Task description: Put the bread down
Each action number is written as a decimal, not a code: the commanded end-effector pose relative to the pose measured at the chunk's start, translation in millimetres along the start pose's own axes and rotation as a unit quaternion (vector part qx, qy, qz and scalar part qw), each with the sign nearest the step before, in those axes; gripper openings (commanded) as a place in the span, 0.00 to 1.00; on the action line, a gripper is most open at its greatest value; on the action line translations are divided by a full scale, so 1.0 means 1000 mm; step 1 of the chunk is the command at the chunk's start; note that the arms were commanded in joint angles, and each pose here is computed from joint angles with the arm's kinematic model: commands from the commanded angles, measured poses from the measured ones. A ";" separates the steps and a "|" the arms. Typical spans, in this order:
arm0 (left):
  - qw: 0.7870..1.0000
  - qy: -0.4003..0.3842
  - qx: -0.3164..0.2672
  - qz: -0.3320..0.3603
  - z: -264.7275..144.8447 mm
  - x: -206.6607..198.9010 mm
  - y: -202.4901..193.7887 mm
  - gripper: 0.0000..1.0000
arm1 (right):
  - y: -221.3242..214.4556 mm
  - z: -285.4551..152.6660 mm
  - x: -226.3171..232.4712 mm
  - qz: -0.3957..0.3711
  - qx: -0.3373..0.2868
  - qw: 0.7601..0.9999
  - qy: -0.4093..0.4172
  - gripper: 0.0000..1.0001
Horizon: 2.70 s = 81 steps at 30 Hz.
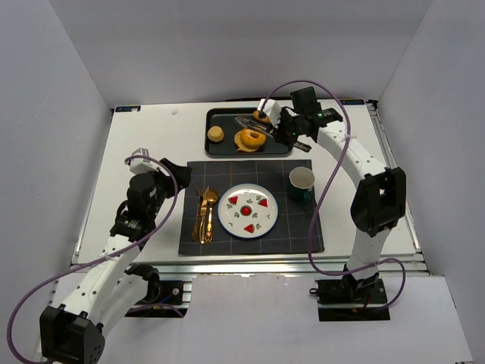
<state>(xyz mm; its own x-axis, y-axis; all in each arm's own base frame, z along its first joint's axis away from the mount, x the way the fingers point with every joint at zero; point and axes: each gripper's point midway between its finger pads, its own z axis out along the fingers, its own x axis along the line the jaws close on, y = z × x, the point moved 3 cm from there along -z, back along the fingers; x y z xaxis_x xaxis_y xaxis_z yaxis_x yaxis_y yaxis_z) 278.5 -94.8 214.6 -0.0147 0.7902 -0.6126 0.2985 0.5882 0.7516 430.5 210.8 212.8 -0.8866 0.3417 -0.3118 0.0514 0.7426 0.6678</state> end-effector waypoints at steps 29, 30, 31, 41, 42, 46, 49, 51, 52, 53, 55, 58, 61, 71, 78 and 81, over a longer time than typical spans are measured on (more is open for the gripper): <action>1.000 0.009 0.000 0.002 0.000 0.004 -0.001 0.81 | -0.015 0.023 -0.012 -0.010 0.042 0.998 -0.037 0.50; 1.000 0.009 -0.001 0.001 -0.001 0.004 -0.001 0.81 | -0.018 0.024 -0.010 -0.008 0.047 0.998 -0.035 0.50; 1.000 0.009 -0.001 0.001 -0.001 0.004 -0.001 0.81 | -0.019 0.025 -0.010 -0.007 0.048 0.998 -0.034 0.50; 1.000 0.011 0.000 0.000 -0.002 0.006 -0.002 0.81 | -0.030 0.035 -0.008 -0.001 0.061 0.997 -0.038 0.52; 1.000 0.011 0.000 0.000 -0.002 0.006 -0.002 0.81 | -0.031 0.036 -0.008 -0.003 0.065 0.997 -0.041 0.52; 1.000 0.010 -0.001 -0.001 -0.002 0.006 -0.002 0.81 | -0.037 0.041 -0.009 -0.010 0.074 0.996 -0.043 0.51; 1.000 0.010 -0.002 -0.002 -0.002 0.005 -0.002 0.81 | -0.041 0.042 -0.006 -0.011 0.079 0.996 -0.036 0.44; 1.000 0.010 -0.003 -0.002 -0.002 0.005 -0.001 0.81 | -0.041 0.041 -0.003 -0.011 0.077 0.996 -0.032 0.35; 1.000 0.010 -0.003 -0.002 -0.002 0.005 -0.001 0.81 | -0.037 0.037 -0.004 -0.013 0.071 0.997 -0.032 0.31; 1.000 0.009 -0.003 -0.001 -0.002 0.004 0.000 0.81 | -0.033 0.035 -0.002 -0.015 0.063 0.998 -0.029 0.22; 1.000 0.010 -0.004 0.000 -0.003 0.004 0.001 0.81 | -0.023 0.021 -0.002 -0.020 0.046 0.998 -0.037 0.18; 1.000 0.010 -0.006 0.000 -0.003 0.003 0.003 0.81 | -0.007 -0.004 0.004 -0.030 0.011 0.999 -0.039 0.13; 1.000 0.010 -0.007 0.000 -0.003 0.004 0.002 0.81 | 0.001 -0.031 0.027 -0.041 -0.023 0.999 -0.013 0.09; 1.000 0.006 -0.004 0.000 -0.001 0.003 0.001 0.81 | -0.040 -0.079 0.148 -0.079 -0.037 0.988 0.127 0.08; 1.000 0.004 0.000 0.000 0.001 0.002 0.000 0.81 | -0.060 -0.077 0.181 -0.080 -0.019 0.985 0.149 0.17; 1.000 0.005 0.001 -0.001 -0.001 0.002 0.000 0.81 | -0.059 -0.076 0.186 -0.080 -0.019 0.984 0.157 0.29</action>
<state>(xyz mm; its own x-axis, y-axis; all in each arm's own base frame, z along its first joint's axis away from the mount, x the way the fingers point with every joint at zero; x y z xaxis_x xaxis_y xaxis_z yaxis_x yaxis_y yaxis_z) 278.2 -93.6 210.2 -0.0330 0.7924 -0.6091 0.3074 0.5879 0.7482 225.0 177.6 152.4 -0.9883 0.0338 -0.1488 -0.0666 0.7819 0.6199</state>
